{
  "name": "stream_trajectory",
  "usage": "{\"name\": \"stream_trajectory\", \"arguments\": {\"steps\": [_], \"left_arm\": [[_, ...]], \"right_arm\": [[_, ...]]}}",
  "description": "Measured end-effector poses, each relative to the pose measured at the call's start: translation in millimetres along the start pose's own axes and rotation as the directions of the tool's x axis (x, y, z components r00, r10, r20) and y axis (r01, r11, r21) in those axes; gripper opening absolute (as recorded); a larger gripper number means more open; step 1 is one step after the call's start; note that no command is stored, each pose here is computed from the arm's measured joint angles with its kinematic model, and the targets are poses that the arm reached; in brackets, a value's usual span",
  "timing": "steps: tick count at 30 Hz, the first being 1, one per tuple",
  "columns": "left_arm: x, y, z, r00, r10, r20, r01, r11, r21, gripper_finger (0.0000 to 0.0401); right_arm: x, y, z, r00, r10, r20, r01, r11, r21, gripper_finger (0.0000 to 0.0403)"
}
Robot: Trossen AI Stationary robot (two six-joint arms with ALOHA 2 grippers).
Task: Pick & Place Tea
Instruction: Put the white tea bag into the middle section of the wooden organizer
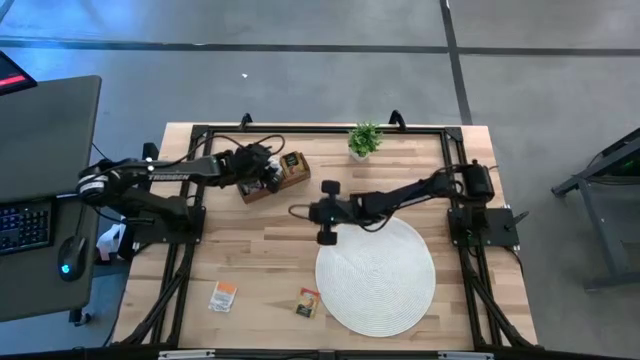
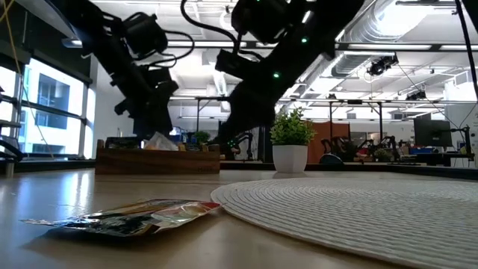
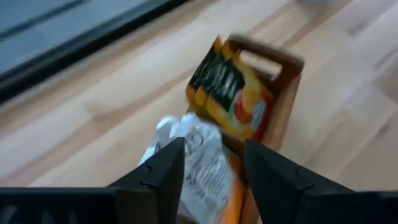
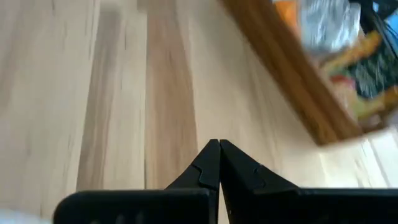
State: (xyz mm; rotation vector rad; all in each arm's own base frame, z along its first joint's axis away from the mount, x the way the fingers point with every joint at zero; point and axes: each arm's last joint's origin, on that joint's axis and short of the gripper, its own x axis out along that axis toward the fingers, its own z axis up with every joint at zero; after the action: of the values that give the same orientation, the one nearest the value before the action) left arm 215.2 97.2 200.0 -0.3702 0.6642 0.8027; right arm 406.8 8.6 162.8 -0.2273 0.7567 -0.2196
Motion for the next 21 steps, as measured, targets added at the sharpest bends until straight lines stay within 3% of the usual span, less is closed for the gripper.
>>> {"name": "stream_trajectory", "arguments": {"steps": [8, 21], "left_arm": [[9, 0, -6, 0.997, -0.017, -0.071, 0.018, 1.0, 0.011, 0.0163], [-12, -1, 20, 1.0, -0.014, 0.005, 0.014, 1.0, -0.002, 0.0127]], "right_arm": [[-9, 0, -2, 0.998, -0.037, -0.058, 0.036, 0.999, -0.016, 0.0002], [-10, -4, -2, 0.998, -0.012, -0.064, 0.012, 1.0, 0.001, 0.0004]]}}
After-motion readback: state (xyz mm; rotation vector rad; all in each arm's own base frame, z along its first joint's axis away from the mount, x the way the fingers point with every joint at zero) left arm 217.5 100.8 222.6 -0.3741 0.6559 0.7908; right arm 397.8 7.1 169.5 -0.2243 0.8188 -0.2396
